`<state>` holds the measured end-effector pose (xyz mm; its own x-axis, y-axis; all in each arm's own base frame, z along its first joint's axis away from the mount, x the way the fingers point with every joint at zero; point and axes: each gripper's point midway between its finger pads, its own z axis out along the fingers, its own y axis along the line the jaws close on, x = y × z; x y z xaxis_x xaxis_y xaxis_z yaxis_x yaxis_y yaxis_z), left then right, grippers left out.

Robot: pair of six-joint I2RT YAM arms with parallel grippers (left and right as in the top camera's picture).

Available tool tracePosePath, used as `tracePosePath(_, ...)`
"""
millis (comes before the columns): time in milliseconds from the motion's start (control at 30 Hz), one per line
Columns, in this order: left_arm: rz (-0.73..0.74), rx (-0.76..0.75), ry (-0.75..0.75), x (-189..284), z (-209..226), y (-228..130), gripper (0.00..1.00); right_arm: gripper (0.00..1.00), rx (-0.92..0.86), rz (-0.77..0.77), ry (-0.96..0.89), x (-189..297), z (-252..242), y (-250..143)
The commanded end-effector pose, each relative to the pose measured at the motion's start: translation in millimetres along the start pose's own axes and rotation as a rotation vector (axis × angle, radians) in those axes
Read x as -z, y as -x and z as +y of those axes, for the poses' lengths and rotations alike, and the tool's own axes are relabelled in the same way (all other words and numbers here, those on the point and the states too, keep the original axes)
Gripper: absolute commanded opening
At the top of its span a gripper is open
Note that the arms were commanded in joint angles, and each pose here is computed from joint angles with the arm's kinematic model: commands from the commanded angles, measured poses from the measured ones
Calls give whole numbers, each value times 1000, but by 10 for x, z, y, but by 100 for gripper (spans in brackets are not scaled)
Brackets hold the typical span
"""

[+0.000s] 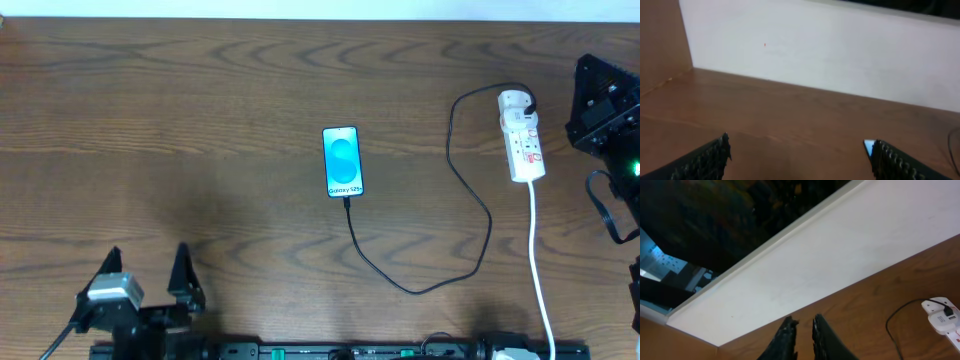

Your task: Plug charger to phone and switch on socket

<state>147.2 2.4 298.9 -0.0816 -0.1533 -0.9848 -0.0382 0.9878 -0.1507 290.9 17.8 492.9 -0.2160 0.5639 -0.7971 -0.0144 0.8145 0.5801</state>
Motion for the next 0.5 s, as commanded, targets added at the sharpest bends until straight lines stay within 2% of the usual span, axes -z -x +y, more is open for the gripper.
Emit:
tracePosePath(0, -6, 12, -11, -133, 1, -68, 91, 11, 15, -6, 4, 29, 25, 7)
tracePosePath(467, -41, 9, -16, -664, 90, -458, 91, 11, 14, -4, 3, 27, 20, 0)
